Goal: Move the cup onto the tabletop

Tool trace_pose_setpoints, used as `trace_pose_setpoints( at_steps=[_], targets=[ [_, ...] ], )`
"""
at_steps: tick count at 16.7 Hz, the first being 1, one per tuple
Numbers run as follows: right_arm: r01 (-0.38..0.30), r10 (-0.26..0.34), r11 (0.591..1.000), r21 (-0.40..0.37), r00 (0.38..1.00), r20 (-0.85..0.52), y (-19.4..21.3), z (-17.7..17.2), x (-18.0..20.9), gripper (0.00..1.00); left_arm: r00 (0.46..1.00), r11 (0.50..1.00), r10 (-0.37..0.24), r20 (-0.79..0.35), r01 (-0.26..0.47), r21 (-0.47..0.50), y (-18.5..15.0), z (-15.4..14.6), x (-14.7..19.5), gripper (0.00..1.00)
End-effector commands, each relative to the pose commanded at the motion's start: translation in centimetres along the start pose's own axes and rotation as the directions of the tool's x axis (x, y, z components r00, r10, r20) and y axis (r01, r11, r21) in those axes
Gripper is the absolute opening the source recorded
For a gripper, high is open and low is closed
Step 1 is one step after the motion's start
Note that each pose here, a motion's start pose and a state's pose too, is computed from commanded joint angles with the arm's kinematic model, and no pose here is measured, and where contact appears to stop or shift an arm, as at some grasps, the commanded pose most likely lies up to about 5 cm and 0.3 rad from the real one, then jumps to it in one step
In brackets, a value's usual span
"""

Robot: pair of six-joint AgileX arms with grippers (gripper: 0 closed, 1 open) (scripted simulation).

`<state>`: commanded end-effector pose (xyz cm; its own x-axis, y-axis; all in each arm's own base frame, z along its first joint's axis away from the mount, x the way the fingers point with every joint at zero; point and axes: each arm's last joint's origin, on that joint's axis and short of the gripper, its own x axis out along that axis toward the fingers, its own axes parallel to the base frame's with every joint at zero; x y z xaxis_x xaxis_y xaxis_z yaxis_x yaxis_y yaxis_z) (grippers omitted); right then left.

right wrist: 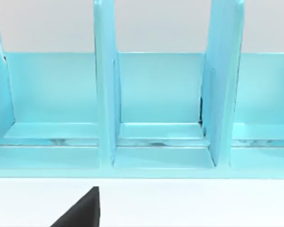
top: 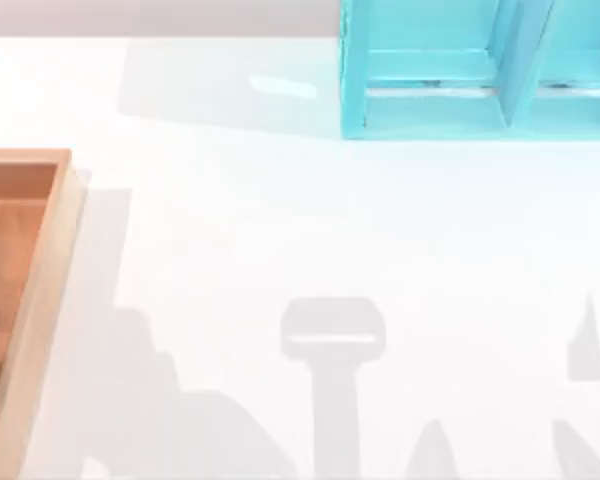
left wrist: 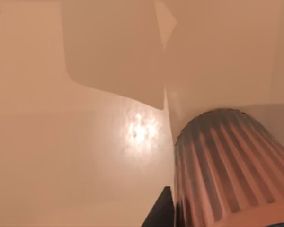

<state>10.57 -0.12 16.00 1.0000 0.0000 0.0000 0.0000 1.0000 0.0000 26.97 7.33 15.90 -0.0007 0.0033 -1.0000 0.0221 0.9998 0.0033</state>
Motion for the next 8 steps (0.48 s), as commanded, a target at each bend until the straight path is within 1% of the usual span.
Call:
trace_pose_setpoints(
  at_steps=[3,6,8],
  targets=[
    [0.000,0.000,1.000,0.000,1.000,0.000,0.0,0.0,0.0,1.00,0.999,0.999,0.013,0.036,-0.012,-0.031,0.3,0.5,-0.8,0.00],
    [0.000,0.000,1.000,0.000,1.000,0.000,0.0,0.0,0.0,1.00,0.993,0.995,0.038,0.108,-0.028,-0.096,0.1,1.7,-3.3,0.00],
    [0.000,0.000,1.000,0.000,1.000,0.000,0.0,0.0,0.0,1.00,0.990,0.992,0.042,0.131,-0.025,-0.126,-0.9,2.2,-5.1,0.00]
  ],
)
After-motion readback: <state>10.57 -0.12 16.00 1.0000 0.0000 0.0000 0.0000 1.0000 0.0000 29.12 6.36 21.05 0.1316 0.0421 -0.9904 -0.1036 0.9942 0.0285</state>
